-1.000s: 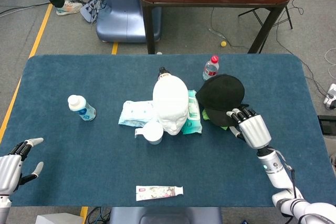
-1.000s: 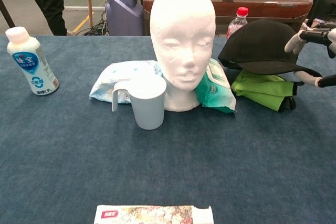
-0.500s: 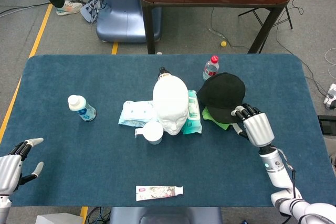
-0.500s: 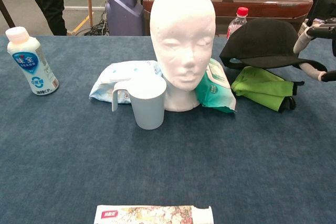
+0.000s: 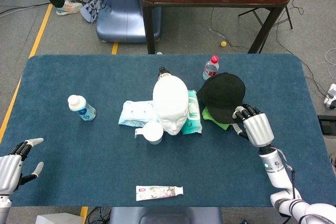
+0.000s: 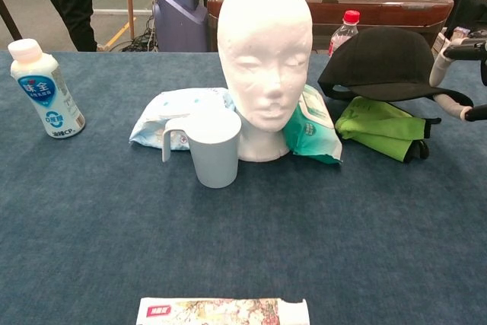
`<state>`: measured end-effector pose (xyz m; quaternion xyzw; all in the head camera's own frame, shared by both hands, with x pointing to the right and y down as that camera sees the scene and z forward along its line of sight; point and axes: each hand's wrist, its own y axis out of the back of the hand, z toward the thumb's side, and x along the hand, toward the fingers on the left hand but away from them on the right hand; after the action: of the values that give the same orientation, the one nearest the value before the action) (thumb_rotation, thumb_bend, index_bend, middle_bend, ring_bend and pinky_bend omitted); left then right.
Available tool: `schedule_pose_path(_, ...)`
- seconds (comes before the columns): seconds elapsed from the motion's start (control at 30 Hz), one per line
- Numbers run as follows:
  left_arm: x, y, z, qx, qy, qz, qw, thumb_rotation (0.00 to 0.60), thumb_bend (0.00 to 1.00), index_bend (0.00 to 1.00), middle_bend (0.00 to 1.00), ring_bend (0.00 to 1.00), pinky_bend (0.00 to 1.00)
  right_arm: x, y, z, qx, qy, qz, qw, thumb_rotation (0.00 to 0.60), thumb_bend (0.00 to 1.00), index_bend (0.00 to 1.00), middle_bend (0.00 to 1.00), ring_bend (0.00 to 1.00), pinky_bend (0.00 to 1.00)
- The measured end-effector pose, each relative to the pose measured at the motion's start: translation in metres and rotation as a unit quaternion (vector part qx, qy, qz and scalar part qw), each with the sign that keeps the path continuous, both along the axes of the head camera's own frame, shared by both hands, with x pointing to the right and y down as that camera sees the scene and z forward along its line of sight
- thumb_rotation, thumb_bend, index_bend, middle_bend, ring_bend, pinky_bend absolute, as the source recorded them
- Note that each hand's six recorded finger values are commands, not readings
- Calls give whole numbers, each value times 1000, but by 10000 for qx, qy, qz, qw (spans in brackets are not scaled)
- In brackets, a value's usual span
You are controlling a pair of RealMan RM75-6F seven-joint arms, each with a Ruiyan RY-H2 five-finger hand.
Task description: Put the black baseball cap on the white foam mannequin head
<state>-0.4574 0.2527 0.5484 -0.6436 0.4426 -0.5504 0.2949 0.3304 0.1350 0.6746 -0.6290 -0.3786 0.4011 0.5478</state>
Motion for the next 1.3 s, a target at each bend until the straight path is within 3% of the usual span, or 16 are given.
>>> schedule_pose_path(0.23, 0, 0, 0, -11, 4, 3, 10000, 600, 311, 226, 255, 238, 420, -2, 1, -1, 42, -39, -46, 10000, 600, 402, 702, 432, 326, 572)
schedule_pose_path(0.47, 0, 0, 1, -18, 6, 5, 10000, 600, 311, 226, 255, 237, 420, -5, 1, -11, 320, -83, -181, 9993, 600, 440, 781, 451, 330, 572)
schedule_pose_path(0.83, 1, 1, 2, -37, 8, 13, 10000, 600, 311, 226, 255, 237, 420, -9, -2, -37, 977, 89, -459, 9941, 600, 448, 819, 466, 331, 572)
schedule_pose_path(1.3, 1, 1, 2, -49, 10, 9, 10000, 600, 311, 226, 255, 237, 420, -17, -5, -72, 1776, 396, -802, 9800, 600, 450, 834, 475, 335, 572)
